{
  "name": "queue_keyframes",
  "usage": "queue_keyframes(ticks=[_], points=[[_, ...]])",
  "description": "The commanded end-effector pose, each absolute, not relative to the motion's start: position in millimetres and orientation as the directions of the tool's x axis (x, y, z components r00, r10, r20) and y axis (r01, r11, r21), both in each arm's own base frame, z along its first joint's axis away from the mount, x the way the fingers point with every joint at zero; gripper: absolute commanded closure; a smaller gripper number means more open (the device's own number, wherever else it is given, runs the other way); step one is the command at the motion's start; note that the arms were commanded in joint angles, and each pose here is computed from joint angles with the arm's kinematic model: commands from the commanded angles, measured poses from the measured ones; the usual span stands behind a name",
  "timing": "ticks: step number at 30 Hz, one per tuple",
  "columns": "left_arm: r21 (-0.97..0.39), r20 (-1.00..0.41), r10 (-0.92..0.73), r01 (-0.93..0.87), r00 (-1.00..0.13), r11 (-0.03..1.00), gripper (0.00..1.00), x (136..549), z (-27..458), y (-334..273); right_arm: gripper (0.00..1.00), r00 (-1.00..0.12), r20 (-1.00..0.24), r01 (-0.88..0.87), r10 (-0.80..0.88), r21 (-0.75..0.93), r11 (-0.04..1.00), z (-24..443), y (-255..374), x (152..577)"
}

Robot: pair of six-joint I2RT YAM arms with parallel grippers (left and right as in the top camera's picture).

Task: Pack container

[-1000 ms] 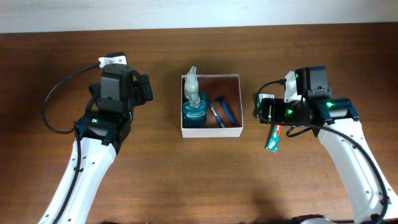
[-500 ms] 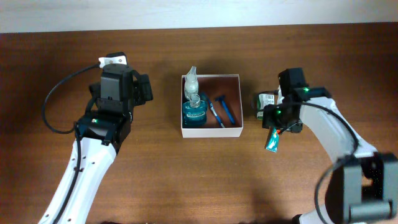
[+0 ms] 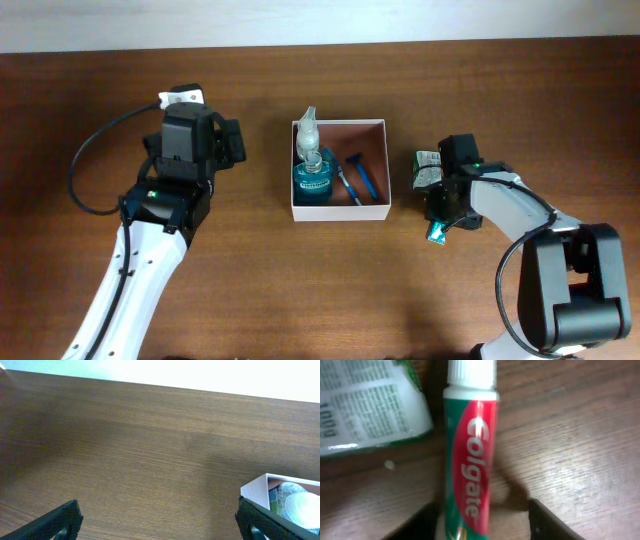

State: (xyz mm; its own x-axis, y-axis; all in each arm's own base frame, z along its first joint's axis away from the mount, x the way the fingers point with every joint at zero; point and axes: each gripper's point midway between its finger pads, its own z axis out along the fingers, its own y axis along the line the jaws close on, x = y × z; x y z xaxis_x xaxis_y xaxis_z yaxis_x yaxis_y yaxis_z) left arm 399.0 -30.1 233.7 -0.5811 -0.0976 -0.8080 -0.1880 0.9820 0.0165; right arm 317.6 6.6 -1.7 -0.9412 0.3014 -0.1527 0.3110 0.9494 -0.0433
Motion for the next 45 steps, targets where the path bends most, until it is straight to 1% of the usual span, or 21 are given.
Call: queue_keyframes(ticks=[1, 2, 4, 7, 13, 14, 17, 20, 22, 25, 29, 37, 40, 41, 45], points=[[0.019, -0.820, -0.098, -0.197, -0.565, 0.980, 0.01, 400, 242, -27, 0.72, -0.944, -0.138, 0.311, 0.299, -0.078, 0.947, -6, 2, 311], [0.019, -0.820, -0.098, -0.197, -0.565, 0.980, 0.01, 400, 242, -27, 0.80, -0.944, -0.138, 0.311, 0.299, -0.079, 0.947, -2, 2, 313], [0.019, -0.820, -0.098, -0.197, -0.565, 0.980, 0.01, 400, 242, -27, 0.86, -0.946, -0.143, 0.305, 0.292, -0.082, 0.949, 9, 2, 319], [0.019, -0.820, -0.098, -0.197, -0.565, 0.980, 0.01, 400, 242, -27, 0.87, -0.944, -0.153, 0.306, 0.292, -0.077, 0.949, 24, 3, 325], [0.019, -0.820, -0.098, -0.197, -0.565, 0.980, 0.01, 400, 242, -27, 0.87, -0.936, -0.223, 0.290, 0.273, -0.047, 0.956, 90, 12, 340], [0.019, -0.820, -0.098, -0.197, -0.565, 0.980, 0.01, 400, 242, -27, 0.87, -0.932, -0.267, 0.260, 0.244, -0.028, 0.965, 113, 23, 343], [0.019, -0.820, -0.098, -0.197, -0.565, 0.980, 0.01, 400, 242, -27, 0.87, -0.915, -0.371, 0.166, 0.161, 0.017, 0.986, 150, 58, 347], [0.019, -0.820, -0.098, -0.197, -0.565, 0.980, 0.01, 400, 242, -27, 0.87, -0.887, -0.455, 0.067, 0.085, 0.056, 0.996, 169, 96, 352], [0.019, -0.820, -0.098, -0.197, -0.565, 0.980, 0.01, 400, 242, -27, 0.86, -0.875, -0.482, 0.015, 0.048, 0.071, 0.997, 171, 118, 355], [0.019, -0.820, -0.098, -0.197, -0.565, 0.980, 0.01, 400, 242, -27, 0.86, -0.872, -0.490, -0.041, 0.006, 0.085, 0.996, 161, 151, 359], [0.019, -0.820, -0.098, -0.197, -0.565, 0.980, 0.01, 400, 242, -27, 0.86, -0.874, -0.484, -0.064, -0.029, 0.056, 0.996, 147, 163, 362], [0.019, -0.820, -0.098, -0.197, -0.565, 0.980, 0.01, 400, 242, -27, 0.85, -0.886, -0.464, 0.002, -0.011, -0.026, 1.000, 148, 133, 356], [0.019, -0.820, -0.098, -0.197, -0.565, 0.980, 0.01, 400, 242, -27, 0.86, -0.914, -0.405, 0.068, 0.033, -0.073, 0.995, 142, 105, 345], [0.019, -0.820, -0.098, -0.197, -0.565, 0.980, 0.01, 400, 242, -27, 0.86, -0.931, -0.361, 0.094, 0.053, -0.098, 0.991, 138, 90, 337], [0.019, -0.820, -0.098, -0.197, -0.565, 0.980, 0.01, 400, 242, -27, 0.85, -0.952, -0.294, 0.134, 0.091, -0.131, 0.982, 122, 67, 324]])
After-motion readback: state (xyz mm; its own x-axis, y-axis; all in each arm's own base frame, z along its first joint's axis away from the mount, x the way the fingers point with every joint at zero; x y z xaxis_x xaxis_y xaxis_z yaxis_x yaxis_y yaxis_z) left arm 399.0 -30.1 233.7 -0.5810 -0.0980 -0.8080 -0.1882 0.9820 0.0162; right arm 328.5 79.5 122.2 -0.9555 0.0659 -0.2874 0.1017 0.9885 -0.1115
